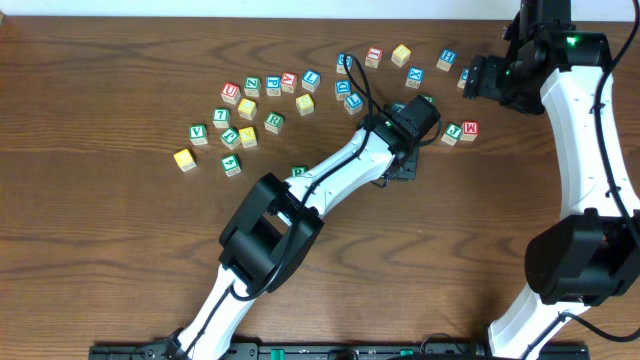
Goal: Spell out ROBOT
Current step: 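Carry the T block with the left gripper and lower it right of O, then open the left gripper to release T and raise it away, then lower both grippers to the two ends of the letter row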
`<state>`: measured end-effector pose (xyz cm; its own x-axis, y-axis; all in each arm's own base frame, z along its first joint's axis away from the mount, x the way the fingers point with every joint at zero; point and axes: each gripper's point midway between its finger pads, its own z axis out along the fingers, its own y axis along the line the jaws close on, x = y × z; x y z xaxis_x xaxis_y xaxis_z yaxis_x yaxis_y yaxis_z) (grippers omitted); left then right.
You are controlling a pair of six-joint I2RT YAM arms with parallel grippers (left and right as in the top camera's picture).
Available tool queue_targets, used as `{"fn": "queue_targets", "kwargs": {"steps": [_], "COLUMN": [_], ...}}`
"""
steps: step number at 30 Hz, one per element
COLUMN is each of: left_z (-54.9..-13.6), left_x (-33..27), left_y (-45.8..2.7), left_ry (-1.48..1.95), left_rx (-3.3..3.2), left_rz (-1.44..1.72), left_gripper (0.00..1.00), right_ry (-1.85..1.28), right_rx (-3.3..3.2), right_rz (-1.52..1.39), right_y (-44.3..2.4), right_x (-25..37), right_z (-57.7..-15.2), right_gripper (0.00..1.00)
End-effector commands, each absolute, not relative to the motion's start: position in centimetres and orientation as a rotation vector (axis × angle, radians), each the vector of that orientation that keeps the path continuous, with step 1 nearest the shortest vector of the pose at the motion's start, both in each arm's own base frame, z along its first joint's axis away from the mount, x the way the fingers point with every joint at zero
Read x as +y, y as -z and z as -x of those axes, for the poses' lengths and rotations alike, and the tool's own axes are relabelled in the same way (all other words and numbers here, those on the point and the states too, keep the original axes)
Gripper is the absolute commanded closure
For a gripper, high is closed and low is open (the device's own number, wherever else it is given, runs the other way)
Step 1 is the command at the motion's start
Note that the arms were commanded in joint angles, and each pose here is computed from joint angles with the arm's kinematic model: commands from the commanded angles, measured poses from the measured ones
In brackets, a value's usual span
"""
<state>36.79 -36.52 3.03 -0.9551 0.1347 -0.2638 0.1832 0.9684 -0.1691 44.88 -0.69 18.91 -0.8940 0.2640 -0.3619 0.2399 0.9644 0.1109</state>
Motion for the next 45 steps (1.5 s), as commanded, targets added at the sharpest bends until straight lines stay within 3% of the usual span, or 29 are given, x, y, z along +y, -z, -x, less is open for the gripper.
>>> {"fn": "queue_targets", "kwargs": {"steps": [1, 4, 7, 18, 26, 30, 39, 40, 43, 45], "left_z": [-36.7, -36.6, -36.6, -36.5, -38.1, -38.4, -38.6, -38.3, -37.2, -36.5], "left_x": [-36.2, -36.4, -36.4, -36.4, -36.1, -32.5, -16.4, -14.7, -10.1, -7.4], "left_y": [-2.4, -2.4, -2.4, -2.7, -10.7, -15.8, -24.0, -24.2, -24.1, -23.6], "left_ry": [0.243, 0.243, 0.243, 0.248, 0.341, 0.349, 0.235, 0.213, 0.146, 0.086], "left_rx": [2.868, 2.867, 2.867, 2.866, 2.717, 2.689, 2.691, 2.703, 2.754, 2.79], "left_rz": [-0.228, -0.234, -0.235, -0.237, -0.315, -0.236, 0.161, 0.211, 0.35, 0.44], "left_gripper": [0.66, 0.64, 0.56, 0.56, 0.55, 0.55, 0.56, 0.57, 0.74, 0.86], "right_ry": [-0.081, -0.08, -0.081, -0.08, -0.079, -0.077, -0.152, -0.159, -0.187, -0.189], "right_rx": [2.729, 2.73, 2.729, 2.732, 2.737, 2.743, 2.783, 2.792, 2.823, 2.852], "right_rz": [-0.366, -0.367, -0.366, -0.366, -0.367, -0.362, -0.331, -0.323, -0.283, -0.251], "right_y": [-19.0, -19.0, -19.0, -19.0, -19.0, -18.9, -18.7, -18.6, -18.0, -17.1], "right_x": [-0.3, -0.3, -0.3, -0.3, -0.4, -0.4, 1.0, 1.3, 2.9, 4.0], "right_z": [-44.9, -44.9, -44.9, -44.9, -44.8, -44.6, -43.9, -43.7, -43.2, -42.7], "right_gripper": [0.12, 0.12, 0.12, 0.12, 0.12, 0.11, 0.15, 0.16, 0.23, 0.33]}}
